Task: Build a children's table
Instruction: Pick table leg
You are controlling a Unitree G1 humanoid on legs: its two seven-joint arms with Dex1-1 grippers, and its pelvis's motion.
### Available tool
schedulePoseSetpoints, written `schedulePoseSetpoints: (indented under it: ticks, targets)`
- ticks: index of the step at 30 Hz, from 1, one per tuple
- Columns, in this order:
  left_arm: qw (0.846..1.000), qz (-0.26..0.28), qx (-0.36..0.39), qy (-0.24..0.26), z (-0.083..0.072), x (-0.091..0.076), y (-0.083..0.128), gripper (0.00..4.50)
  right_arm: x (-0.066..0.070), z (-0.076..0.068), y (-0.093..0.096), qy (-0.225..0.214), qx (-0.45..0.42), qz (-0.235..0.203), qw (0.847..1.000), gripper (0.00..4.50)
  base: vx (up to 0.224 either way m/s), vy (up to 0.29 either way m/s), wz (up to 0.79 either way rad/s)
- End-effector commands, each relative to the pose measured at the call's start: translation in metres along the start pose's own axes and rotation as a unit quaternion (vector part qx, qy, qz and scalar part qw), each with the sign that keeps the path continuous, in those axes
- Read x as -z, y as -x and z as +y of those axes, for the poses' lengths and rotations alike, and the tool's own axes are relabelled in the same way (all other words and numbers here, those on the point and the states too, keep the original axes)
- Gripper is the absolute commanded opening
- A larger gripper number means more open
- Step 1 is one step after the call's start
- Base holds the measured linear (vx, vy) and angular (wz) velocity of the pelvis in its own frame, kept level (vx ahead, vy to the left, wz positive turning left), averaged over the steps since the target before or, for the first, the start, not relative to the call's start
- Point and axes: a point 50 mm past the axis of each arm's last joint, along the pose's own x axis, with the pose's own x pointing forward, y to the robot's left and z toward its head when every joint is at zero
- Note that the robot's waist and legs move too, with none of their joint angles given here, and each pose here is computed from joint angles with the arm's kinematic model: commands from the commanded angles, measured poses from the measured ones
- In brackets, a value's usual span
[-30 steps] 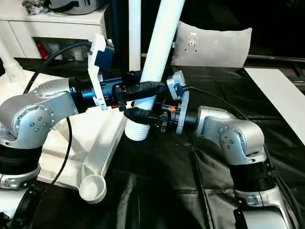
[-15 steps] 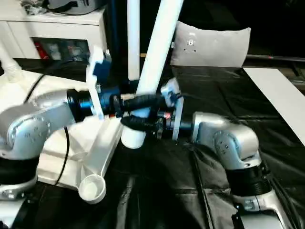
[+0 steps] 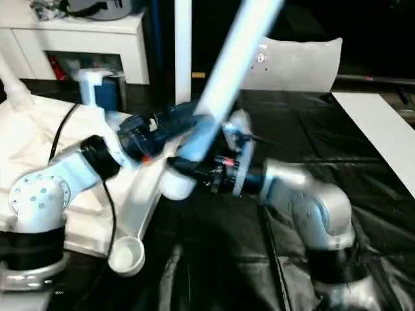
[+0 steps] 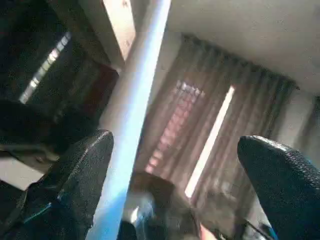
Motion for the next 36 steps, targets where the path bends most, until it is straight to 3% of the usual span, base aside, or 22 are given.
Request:
schedulePoseSetpoints:
  ticks: [1,4,7,8,11,13,15,17,19,21,24,28,36]
  targets:
    - [0.997,-0.002,-0.063,-0.037,0.008,-0.002,0.007,4.5,-0.005,0.004,0.002,0.018,0.027,-0.025,0.999,1.94,0.0,0.0,0.0]
    - [0.987,0.011,-0.133,-0.085,0.016,-0.002,0.014,4.5,-0.001,0.008,0.002,0.025,0.043,-0.021,0.999,1.92,0.0,0.0,0.0]
    - [0.956,0.043,-0.245,-0.155,0.027,0.0,0.033,4.5,0.006,0.011,0.003,0.048,0.083,-0.016,0.995,1.92,0.0,0.0,0.0]
    - [0.929,0.062,-0.312,-0.188,0.032,0.002,0.049,4.5,0.011,0.008,0.004,0.064,0.132,-0.022,0.989,1.92,0.0,0.0,0.0]
    - [0.907,0.068,-0.362,-0.203,0.033,0.005,0.064,4.5,0.017,0.005,0.006,0.088,0.191,-0.02,0.977,1.92,0.0,0.0,0.0]
    - [0.876,0.078,-0.419,-0.224,0.03,0.011,0.084,4.5,0.024,0.006,0.008,0.136,0.242,0.003,0.961,1.92,0.0,0.0,0.0]
    - [0.834,0.086,-0.49,-0.239,0.028,0.024,0.105,4.5,0.027,0.006,0.012,0.145,0.298,-0.004,0.943,1.92,0.0,0.0,0.0]
    - [0.815,0.087,-0.518,-0.243,0.023,0.033,0.115,4.5,0.028,0.008,0.015,0.152,0.316,-0.023,0.936,1.92,0.0,0.0,0.0]
    - [0.809,0.085,-0.529,-0.241,0.02,0.038,0.118,4.5,0.031,0.009,0.018,0.143,0.319,-0.027,0.936,1.92,0.0,0.0,0.0]
    - [0.796,0.093,-0.547,-0.244,0.017,0.046,0.122,4.5,0.035,0.004,0.027,0.119,0.352,-0.051,0.927,1.92,0.0,0.0,0.0]
    - [0.791,0.101,-0.55,-0.248,0.014,0.05,0.126,4.5,0.044,0.004,0.03,0.072,0.361,-0.067,0.927,1.92,0.0,0.0,0.0]
    - [0.785,0.106,-0.551,-0.263,0.011,0.052,0.124,4.5,0.052,0.006,0.025,0.077,0.348,-0.041,0.934,1.92,-0.01,0.128,-0.01]
    - [0.78,0.108,-0.551,-0.277,0.009,0.051,0.123,4.5,0.057,0.006,0.017,0.077,0.33,-0.042,0.94,1.92,-0.054,0.17,0.05]
